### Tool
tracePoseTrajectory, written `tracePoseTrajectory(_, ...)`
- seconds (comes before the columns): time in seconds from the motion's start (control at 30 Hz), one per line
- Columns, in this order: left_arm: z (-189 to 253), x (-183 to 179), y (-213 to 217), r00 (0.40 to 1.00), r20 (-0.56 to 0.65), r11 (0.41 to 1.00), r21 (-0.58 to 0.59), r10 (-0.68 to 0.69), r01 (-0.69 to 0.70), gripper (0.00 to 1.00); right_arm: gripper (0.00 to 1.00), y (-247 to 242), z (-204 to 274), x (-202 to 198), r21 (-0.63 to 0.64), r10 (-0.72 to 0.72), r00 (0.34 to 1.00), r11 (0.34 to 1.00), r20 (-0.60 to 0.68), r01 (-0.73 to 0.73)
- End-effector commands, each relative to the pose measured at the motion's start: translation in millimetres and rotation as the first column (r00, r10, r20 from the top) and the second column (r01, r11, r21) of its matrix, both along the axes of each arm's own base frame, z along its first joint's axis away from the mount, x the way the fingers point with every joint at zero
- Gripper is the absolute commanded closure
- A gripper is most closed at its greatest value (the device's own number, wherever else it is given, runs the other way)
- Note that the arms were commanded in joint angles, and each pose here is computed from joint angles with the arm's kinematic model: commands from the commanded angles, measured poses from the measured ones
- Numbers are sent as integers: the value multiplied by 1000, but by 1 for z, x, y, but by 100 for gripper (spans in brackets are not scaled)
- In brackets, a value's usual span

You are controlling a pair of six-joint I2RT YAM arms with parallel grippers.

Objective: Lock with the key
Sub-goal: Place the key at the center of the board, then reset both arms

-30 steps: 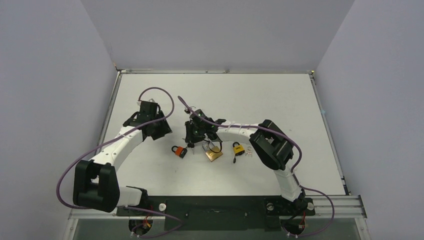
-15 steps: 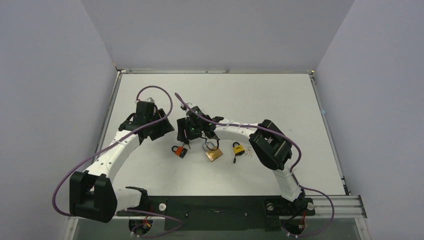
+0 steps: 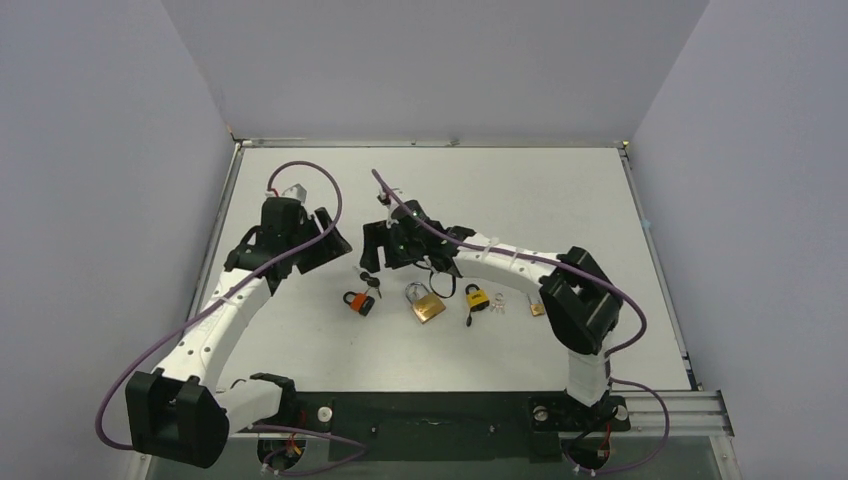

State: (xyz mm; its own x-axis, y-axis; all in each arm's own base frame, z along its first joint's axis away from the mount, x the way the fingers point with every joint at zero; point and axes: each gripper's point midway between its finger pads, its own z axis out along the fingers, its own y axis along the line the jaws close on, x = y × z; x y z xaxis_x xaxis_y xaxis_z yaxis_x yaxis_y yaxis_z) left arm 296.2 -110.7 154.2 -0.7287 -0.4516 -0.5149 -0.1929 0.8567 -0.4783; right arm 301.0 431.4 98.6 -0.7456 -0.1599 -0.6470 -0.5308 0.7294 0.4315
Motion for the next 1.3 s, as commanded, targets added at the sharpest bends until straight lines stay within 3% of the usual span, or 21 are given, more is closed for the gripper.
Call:
tracePoseTrajectory(0.0, 55, 11, -14, 984, 169, 998, -19, -60, 64, 40, 28, -35, 79, 22, 117, -126, 982, 987, 142, 110)
tracePoseTrajectory(0.33, 115, -5, -82, 902, 350, 967, 107, -254, 231, 39, 21, -145, 155, 20, 244, -391, 884, 911, 258, 332)
tracePoseTrajectory(0.57, 139, -15, -115, 845, 397, 932, 206, -359, 298, 39, 15, -206, 195, -4, 302, -517, 797, 849, 312, 433)
tracePoseTrajectory(0.87, 145, -12, -130, 833, 393, 920, 223, -388, 323, 39, 13, -239, 207, -17, 350, -607, 728, 789, 319, 504)
tracePoseTrajectory(1.27, 144, -18, -129, 808, 413, 907, 234, -420, 351, 38, 13, -231, 214, -16, 362, -588, 747, 800, 312, 478)
